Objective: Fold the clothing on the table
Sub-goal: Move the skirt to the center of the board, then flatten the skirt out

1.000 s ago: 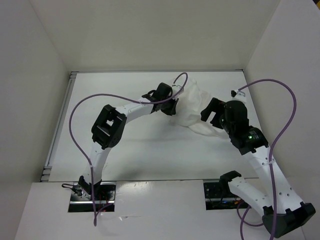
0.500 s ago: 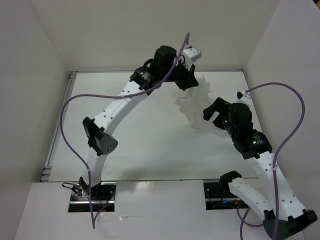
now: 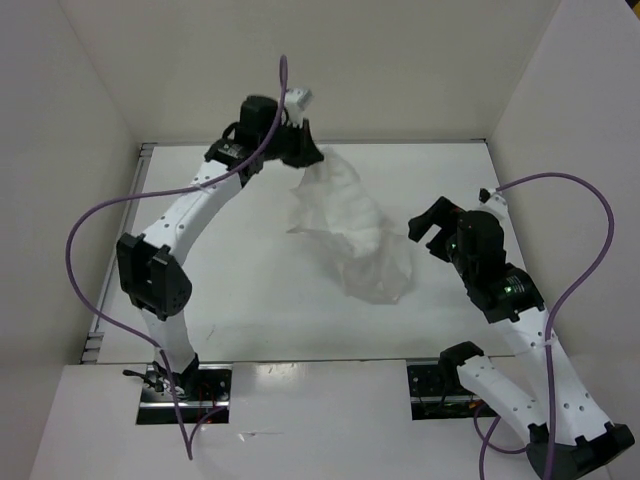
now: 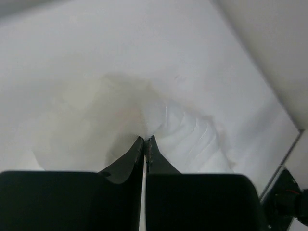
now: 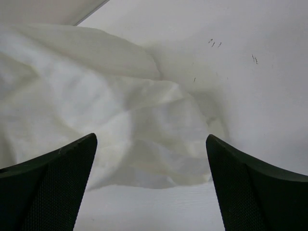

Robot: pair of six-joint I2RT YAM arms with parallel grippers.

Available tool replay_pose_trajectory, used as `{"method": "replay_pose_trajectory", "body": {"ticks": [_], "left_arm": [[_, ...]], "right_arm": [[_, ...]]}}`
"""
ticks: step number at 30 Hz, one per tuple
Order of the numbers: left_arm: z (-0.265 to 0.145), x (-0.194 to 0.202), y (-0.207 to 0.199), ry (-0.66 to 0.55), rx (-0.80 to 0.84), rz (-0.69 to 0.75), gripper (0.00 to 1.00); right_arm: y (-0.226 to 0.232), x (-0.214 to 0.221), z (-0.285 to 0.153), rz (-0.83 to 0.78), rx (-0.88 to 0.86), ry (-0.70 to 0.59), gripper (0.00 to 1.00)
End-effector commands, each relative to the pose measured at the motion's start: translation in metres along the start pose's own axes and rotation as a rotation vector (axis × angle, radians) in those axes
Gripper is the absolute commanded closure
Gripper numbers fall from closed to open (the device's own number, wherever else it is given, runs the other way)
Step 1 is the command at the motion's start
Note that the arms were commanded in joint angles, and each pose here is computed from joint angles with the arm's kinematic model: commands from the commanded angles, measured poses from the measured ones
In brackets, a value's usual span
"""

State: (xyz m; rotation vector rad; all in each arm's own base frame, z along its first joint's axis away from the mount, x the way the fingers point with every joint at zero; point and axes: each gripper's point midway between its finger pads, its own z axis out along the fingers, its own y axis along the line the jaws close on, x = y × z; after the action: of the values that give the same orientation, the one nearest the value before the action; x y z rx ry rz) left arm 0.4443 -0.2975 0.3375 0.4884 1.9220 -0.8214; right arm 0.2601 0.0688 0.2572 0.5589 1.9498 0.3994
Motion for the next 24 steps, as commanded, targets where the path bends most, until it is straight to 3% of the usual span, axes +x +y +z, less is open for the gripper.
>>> {"method": "replay_pose_trajectory", "body": {"ticks": [1,6,9,10,13,19,24], "left_arm": [[0.018,0.108,0.082,0.159,-0.125,-0.296,1.00],[-0.009,0.183,0.123,0.268,-0.289,-0.409,1.00],[-0.024,0.202,0.122,0.337,-0.336,-0.438,1.00],[-0.030,0.201,0.118,0.338,-0.336,-0.438,1.00],[-0.047,0.217,0.097,0.356,-0.282,-0.488,1.00],[-0.069,0.232,0.070,0.372,-0.204,-0.527,1.00],[-0.072,0.229,0.070,0.373,-0.209,-0.506,1.00]], "right_arm": [[0.008,-0.002,0.001,0.002,-0.034,0.005,0.02],[0.026,0.024,0.013,-0.065,-0.115,0.155,0.02],[0.048,0.048,0.023,-0.105,-0.197,0.282,0.11],[0.053,0.053,0.025,-0.117,-0.203,0.303,0.17],[0.075,0.077,0.034,-0.148,-0.222,0.365,0.20],[0.115,0.145,0.068,-0.300,-0.193,0.495,0.21],[0.139,0.157,0.101,-0.405,-0.167,0.459,0.20]]}}
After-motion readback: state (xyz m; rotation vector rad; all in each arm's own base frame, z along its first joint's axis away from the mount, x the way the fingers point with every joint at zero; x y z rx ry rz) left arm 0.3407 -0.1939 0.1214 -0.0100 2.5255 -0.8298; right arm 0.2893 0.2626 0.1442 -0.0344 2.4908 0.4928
